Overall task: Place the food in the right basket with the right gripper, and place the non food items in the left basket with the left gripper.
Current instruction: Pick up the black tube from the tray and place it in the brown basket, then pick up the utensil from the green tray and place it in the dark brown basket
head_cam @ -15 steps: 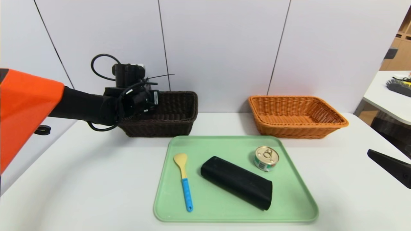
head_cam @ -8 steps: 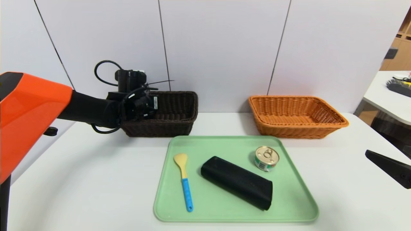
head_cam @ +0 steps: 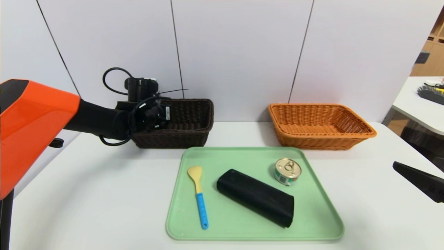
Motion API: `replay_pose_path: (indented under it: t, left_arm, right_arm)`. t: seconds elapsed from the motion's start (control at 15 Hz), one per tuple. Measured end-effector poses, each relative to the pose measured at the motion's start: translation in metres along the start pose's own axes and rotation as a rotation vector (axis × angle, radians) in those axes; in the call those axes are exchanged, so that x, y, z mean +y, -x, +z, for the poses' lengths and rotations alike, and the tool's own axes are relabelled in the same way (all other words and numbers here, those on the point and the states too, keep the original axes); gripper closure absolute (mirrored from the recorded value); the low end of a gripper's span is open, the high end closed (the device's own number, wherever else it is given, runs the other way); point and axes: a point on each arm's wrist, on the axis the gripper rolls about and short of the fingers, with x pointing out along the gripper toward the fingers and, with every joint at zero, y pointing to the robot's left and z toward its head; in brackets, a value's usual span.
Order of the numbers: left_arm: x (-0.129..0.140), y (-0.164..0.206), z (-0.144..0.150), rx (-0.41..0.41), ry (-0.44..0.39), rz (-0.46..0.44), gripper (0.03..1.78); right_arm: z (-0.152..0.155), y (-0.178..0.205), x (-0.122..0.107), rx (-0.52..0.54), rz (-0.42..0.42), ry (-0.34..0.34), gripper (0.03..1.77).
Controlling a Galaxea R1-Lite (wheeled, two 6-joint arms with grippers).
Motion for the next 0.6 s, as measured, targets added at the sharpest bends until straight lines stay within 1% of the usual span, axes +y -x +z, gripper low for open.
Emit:
replay_pose_path:
  t: [0.13,0.27,0.4,0.6]
  left_arm:
    - [0.0050,-0.0019,-0.0004,0.001,0.006,0.013,1.11]
    - [0.0074,-0.0025,-0.0006,0.003,0.007,0.018,0.88]
    - [0.0095,-0.0030,-0.0010,0.005,0.009,0.023,0.71]
    - [0.0095,0.0028,0.0053,-0.011,0.010,0.021,0.51]
  right_arm:
    - [-0.0002,-0.0006,0.0000,0.003,0.000,0.000,0.10]
    - [0.0000,-0.0014,0.0000,0.003,0.001,-0.001,0.10]
    - [0.0001,-0.0016,0.0000,0.002,0.002,0.000,0.10]
    - [-0.0001,-0.0009,0.0000,0.003,0.001,0.000,0.10]
